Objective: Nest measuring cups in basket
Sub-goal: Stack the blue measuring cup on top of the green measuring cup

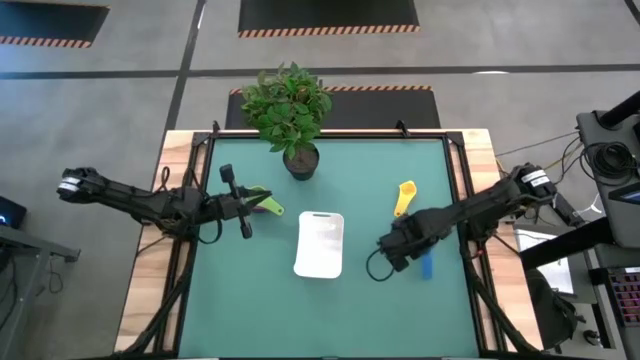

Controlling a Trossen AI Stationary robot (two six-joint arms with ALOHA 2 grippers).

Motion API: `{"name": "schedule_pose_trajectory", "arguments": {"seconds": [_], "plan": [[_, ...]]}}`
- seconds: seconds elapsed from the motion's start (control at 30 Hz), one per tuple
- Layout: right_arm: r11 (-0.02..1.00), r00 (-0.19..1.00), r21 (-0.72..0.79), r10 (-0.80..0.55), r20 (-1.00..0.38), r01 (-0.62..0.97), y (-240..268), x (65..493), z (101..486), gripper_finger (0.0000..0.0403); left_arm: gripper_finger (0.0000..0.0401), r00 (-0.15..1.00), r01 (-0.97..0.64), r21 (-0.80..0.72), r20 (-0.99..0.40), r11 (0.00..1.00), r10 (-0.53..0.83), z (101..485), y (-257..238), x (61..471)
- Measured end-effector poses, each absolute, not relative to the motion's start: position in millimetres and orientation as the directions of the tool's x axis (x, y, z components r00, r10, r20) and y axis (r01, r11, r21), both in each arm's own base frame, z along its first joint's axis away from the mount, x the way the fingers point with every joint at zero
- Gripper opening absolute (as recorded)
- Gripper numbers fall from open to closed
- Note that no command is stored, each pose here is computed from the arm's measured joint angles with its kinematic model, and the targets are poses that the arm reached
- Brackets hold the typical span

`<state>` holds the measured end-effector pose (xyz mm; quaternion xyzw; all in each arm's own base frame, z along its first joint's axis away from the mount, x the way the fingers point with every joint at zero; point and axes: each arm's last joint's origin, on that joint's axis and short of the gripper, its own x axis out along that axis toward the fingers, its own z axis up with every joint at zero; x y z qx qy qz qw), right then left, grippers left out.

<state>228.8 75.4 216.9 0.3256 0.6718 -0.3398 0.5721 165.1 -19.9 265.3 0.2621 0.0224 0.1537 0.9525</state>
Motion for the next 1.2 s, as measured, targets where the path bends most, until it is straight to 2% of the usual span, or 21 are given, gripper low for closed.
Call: {"name": "schedule_pose_trajectory", "arguments": {"seconds": [0.33, 0.53, 0.67, 0.83, 1.2], "plan": [[0.699, 0.272, 0.095, -0.146, -0.951, 0.708, 43, 279, 299, 0.0009, 0.0000, 0.950, -0.296, 0.492, 0.064, 0.819, 0.305, 269, -19, 161], [0.824, 0.571, 0.195, -0.179, -0.801, 0.532, 24, 308, 336, 0.0009, 0.0000, 0.945, -0.326, 0.443, 0.118, 0.835, 0.306, 278, -17, 150], [0.895, 0.710, 0.179, -0.189, -0.678, 0.408, 14, 323, 352, 0.0009, 0.0000, 0.941, -0.339, 0.402, 0.143, 0.851, 0.307, 282, -15, 144], [0.949, 0.810, 0.136, -0.162, -0.564, 0.284, 2, 342, 362, 0.0009, 0.0000, 0.935, -0.352, 0.348, 0.177, 0.869, 0.308, 287, -14, 136], [0.992, 0.782, -0.101, -0.126, -0.610, 0.081, -2, 421, 347, 0.0009, 0.0000, 0.913, -0.388, 0.235, 0.232, 0.891, 0.336, 293, -10, 122]]}}
